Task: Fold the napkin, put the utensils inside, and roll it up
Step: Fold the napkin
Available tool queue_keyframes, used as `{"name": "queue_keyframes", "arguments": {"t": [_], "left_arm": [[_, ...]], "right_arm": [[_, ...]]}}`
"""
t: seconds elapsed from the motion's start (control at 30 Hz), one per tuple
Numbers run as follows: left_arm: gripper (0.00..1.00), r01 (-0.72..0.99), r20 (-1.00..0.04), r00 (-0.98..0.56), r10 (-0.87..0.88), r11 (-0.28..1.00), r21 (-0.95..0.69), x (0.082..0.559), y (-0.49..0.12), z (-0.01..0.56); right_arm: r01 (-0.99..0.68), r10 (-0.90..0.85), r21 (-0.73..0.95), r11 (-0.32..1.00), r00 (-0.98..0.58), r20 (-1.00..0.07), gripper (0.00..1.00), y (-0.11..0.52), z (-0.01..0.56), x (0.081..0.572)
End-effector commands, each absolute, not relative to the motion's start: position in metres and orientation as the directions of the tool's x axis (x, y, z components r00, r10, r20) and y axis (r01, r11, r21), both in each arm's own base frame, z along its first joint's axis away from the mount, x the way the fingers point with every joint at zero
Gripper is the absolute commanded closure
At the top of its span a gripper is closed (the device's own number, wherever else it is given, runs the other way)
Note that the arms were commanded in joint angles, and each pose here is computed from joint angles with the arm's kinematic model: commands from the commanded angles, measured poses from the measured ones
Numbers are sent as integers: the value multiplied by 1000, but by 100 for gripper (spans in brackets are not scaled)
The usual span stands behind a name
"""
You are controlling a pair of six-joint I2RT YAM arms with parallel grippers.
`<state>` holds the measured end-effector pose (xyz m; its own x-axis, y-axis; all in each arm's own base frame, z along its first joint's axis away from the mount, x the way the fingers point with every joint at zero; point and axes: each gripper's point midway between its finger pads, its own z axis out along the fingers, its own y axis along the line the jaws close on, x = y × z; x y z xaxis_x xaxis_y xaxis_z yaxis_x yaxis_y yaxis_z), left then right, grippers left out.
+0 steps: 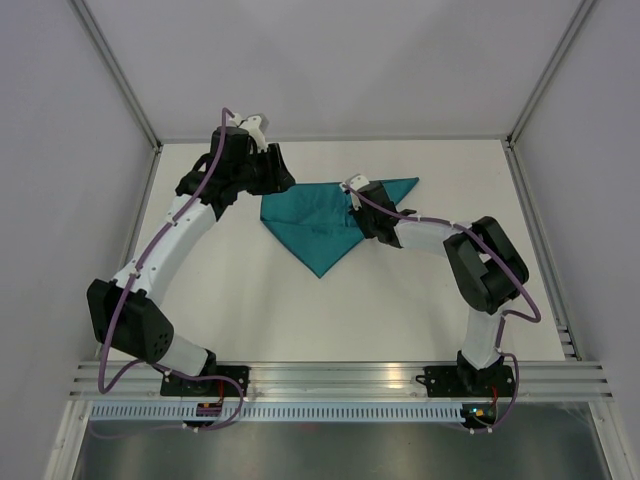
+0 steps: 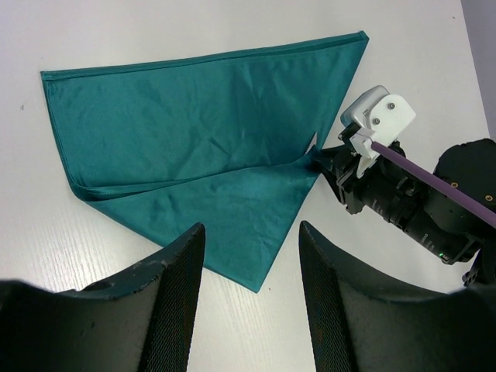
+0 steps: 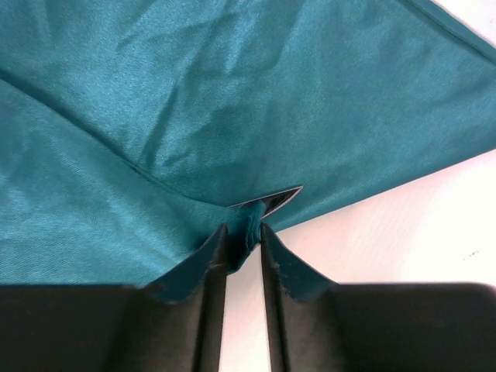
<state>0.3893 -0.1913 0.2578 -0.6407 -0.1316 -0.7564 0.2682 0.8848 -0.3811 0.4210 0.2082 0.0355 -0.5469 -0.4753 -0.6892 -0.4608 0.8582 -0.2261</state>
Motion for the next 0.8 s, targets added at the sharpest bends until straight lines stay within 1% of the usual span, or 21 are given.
{"name": "queue_keyframes", "arguments": {"t": [0.0, 0.1, 0.13, 0.23, 0.37, 0.4, 0.43, 0.47, 0.5, 0.53, 0.57, 0.6, 0.67, 0.7, 0.77], "left_arm": [[43, 289, -753, -642, -146, 863, -414, 391, -200, 258], [42, 291, -752, -643, -145, 862, -415, 391, -200, 257], [42, 291, -752, -643, -145, 862, -415, 390, -200, 257], [42, 291, -750, -645, -144, 862, -416, 391, -201, 256], [42, 294, -750, -646, -144, 859, -418, 392, -202, 256], [42, 298, -750, -646, -142, 857, -419, 392, -202, 255], [42, 298, -750, -646, -142, 857, -419, 392, -202, 255], [42, 300, -750, -647, -141, 857, -419, 391, -203, 255], [42, 300, -748, -649, -141, 856, -422, 391, -204, 254], [42, 300, -746, -651, -140, 855, -423, 391, -204, 253], [42, 300, -747, -650, -142, 855, -424, 391, -204, 253], [42, 300, -745, -651, -144, 853, -428, 392, -205, 252], [42, 304, -743, -654, -142, 850, -430, 392, -206, 251], [42, 303, -740, -658, -141, 850, -432, 391, -207, 249], [42, 305, -740, -657, -140, 849, -432, 391, -208, 249]], "right_arm": [[-439, -446, -223, 870, -509, -737, 68, 213, 57, 440], [-431, -427, -206, 879, -516, -742, 57, 212, 65, 446], [-428, -423, -200, 881, -526, -738, 51, 210, 67, 447], [-408, -375, -160, 899, -527, -762, 45, 205, 86, 459], [-358, -290, -85, 930, -570, -769, 45, 179, 99, 479], [-360, -261, -38, 932, -597, -759, 44, 178, 99, 478], [-322, -219, -17, 947, -604, -766, 43, 161, 106, 491], [-319, -198, 16, 948, -626, -754, 42, 157, 101, 494], [-311, -185, 37, 950, -652, -735, 41, 148, 97, 495], [-272, -115, 92, 958, -656, -746, 42, 137, 109, 509], [-260, -93, 114, 959, -667, -740, 43, 132, 108, 513], [-242, -74, 137, 960, -697, -713, 44, 126, 98, 515], [-218, -9, 207, 954, -709, -705, 44, 116, 105, 528], [-196, 11, 233, 952, -743, -669, 44, 112, 91, 527], [-159, 70, 291, 943, -761, -645, 44, 105, 85, 534]]}}
